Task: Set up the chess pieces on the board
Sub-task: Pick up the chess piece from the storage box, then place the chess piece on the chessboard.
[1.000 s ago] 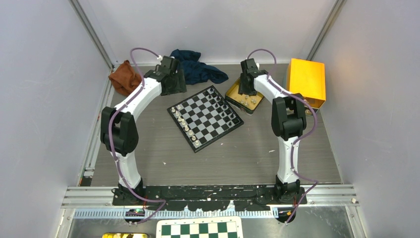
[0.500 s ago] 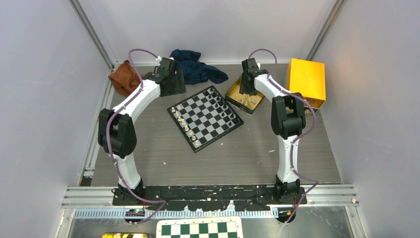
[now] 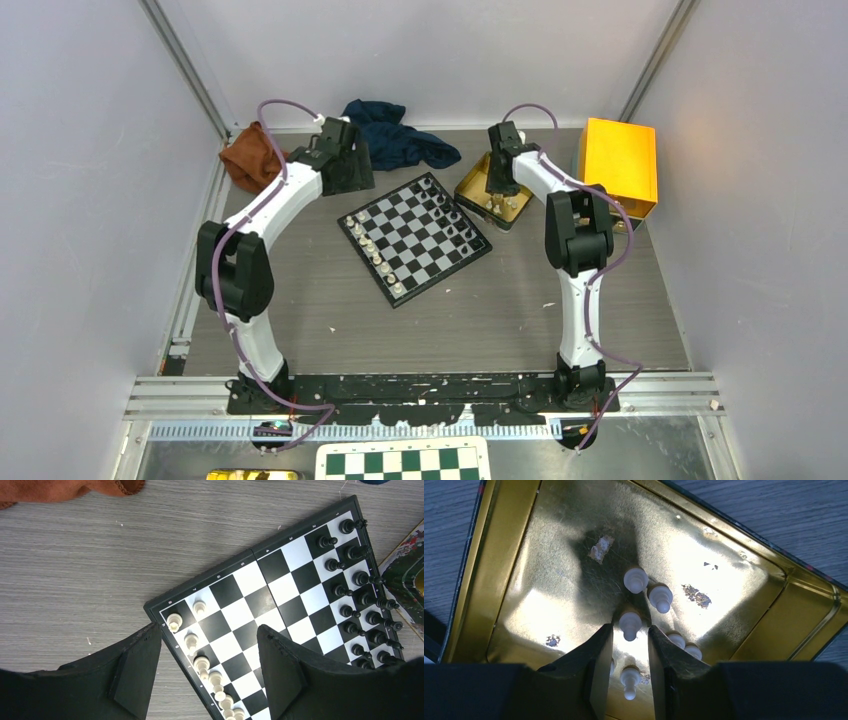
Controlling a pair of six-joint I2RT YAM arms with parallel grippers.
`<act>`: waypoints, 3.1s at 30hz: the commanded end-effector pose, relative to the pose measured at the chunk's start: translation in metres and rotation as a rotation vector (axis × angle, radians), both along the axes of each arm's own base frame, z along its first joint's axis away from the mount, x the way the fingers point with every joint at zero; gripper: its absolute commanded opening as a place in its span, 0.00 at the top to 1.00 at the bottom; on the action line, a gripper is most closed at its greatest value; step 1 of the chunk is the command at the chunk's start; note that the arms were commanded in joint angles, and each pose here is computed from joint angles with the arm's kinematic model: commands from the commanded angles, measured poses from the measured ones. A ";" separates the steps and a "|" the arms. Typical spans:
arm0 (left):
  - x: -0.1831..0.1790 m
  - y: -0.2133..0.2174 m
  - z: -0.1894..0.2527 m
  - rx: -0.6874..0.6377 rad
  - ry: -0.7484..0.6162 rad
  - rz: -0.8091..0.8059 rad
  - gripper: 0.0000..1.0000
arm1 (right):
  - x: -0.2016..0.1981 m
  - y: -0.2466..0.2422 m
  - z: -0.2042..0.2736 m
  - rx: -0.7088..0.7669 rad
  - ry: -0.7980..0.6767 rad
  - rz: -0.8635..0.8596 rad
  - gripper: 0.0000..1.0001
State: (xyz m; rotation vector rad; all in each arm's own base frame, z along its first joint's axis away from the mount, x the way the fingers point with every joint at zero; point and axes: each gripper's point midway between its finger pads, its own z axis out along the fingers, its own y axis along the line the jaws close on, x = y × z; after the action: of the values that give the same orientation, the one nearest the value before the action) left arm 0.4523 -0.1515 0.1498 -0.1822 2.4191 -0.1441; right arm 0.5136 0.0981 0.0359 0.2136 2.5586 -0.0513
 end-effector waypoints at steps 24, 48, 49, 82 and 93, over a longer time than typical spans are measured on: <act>0.003 0.007 0.031 -0.008 -0.099 0.012 0.30 | 0.021 -0.004 0.049 0.002 -0.134 0.001 0.99; -0.039 0.031 0.074 -0.028 -0.196 0.080 0.29 | -0.013 0.089 0.150 -0.005 -0.288 0.210 0.99; -0.042 0.033 0.077 -0.029 -0.202 0.082 0.29 | -0.016 0.099 0.151 -0.006 -0.286 0.232 1.00; -0.082 0.045 0.074 -0.059 -0.207 0.101 0.29 | -0.107 0.288 0.050 -0.051 -0.050 0.615 0.99; -0.082 0.044 0.066 -0.057 -0.189 0.098 0.29 | -0.107 0.290 0.035 -0.055 -0.028 0.622 0.95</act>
State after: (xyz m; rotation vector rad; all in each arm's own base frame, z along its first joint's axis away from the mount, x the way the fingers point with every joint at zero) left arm 0.3658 -0.1076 0.1985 -0.2724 2.2794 -0.1393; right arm 0.4005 0.3773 0.0542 -0.6172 2.5187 0.0705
